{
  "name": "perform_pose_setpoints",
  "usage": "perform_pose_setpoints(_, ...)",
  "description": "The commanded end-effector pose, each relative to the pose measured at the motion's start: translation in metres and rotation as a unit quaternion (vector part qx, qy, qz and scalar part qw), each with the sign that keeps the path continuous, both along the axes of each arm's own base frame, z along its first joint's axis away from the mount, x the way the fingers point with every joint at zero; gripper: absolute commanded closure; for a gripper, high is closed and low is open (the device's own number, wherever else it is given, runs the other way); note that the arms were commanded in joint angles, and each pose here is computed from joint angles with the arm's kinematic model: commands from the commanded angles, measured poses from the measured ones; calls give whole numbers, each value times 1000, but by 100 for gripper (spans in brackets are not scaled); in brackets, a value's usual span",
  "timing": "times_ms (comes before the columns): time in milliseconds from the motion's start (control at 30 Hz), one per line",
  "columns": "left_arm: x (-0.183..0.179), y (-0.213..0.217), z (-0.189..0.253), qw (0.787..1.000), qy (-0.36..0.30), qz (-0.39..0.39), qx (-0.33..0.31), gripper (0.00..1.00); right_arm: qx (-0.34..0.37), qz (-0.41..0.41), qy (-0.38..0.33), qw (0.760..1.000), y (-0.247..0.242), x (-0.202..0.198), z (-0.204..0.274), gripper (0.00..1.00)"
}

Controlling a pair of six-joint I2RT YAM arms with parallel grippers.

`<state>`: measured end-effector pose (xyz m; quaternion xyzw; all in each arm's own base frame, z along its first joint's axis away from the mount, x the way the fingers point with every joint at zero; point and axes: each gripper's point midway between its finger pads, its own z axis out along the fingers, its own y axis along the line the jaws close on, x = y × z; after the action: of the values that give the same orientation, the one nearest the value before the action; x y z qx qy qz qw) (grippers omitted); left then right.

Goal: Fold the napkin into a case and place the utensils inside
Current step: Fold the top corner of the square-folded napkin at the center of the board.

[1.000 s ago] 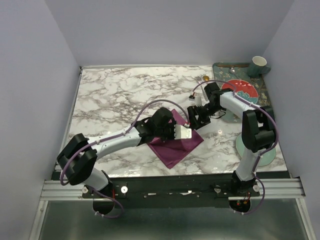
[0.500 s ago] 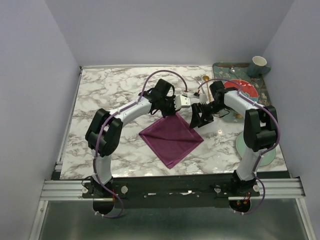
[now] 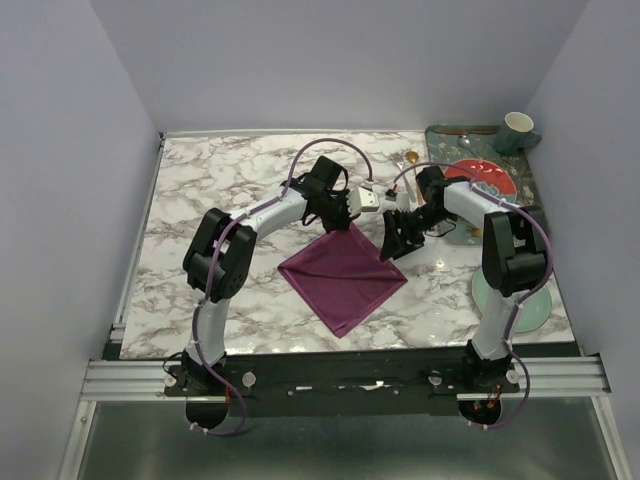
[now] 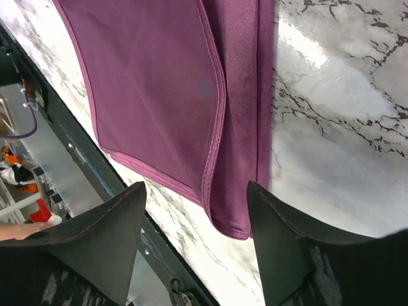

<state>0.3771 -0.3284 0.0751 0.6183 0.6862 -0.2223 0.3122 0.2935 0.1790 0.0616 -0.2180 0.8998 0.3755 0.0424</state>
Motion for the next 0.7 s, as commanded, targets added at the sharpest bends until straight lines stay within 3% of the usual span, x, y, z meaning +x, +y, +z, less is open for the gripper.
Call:
perform_pose_setpoints(0, 11, -10, 5, 1000, -1, 0, -20, 92, -14, 2, -1, 1000, -4, 6, -7, 30)
perform_pose_setpoints(667, 37, -7, -5, 999, -14, 25, -20, 91, -38, -1, 9, 999, -11, 4, -19, 33)
